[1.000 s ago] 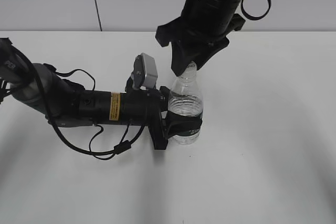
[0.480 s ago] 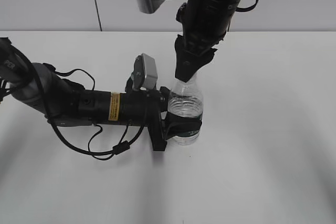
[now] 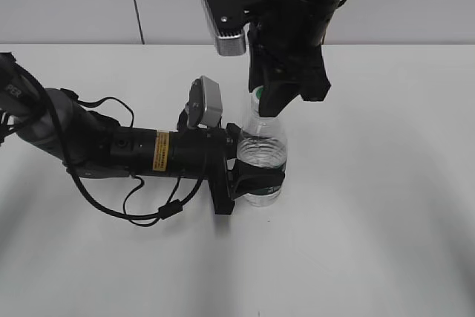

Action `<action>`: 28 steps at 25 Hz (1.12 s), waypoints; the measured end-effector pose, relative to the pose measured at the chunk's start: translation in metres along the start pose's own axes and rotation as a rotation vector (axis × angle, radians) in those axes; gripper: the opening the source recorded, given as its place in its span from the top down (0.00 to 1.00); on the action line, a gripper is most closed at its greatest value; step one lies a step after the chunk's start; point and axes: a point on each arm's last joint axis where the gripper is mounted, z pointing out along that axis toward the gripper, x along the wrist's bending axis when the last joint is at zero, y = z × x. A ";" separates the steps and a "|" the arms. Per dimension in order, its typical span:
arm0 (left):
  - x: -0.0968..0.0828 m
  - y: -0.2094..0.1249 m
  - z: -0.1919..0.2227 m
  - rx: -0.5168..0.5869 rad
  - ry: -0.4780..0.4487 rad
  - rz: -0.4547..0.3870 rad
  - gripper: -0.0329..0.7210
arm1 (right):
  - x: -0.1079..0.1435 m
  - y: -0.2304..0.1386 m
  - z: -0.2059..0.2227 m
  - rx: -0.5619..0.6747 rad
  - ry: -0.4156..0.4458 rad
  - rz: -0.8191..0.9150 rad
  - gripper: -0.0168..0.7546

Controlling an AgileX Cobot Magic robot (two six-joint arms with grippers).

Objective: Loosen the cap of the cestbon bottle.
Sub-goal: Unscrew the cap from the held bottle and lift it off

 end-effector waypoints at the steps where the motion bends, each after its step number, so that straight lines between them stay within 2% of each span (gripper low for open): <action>1: 0.000 0.000 0.000 -0.002 -0.002 0.001 0.47 | 0.000 0.000 0.000 0.000 0.000 -0.035 0.58; 10: -0.001 0.000 -0.001 -0.005 -0.016 0.003 0.47 | 0.001 0.003 0.000 -0.031 0.006 -0.252 0.58; 28: -0.003 0.002 -0.001 -0.031 -0.035 -0.003 0.47 | 0.003 0.004 -0.009 -0.035 -0.014 -0.287 0.58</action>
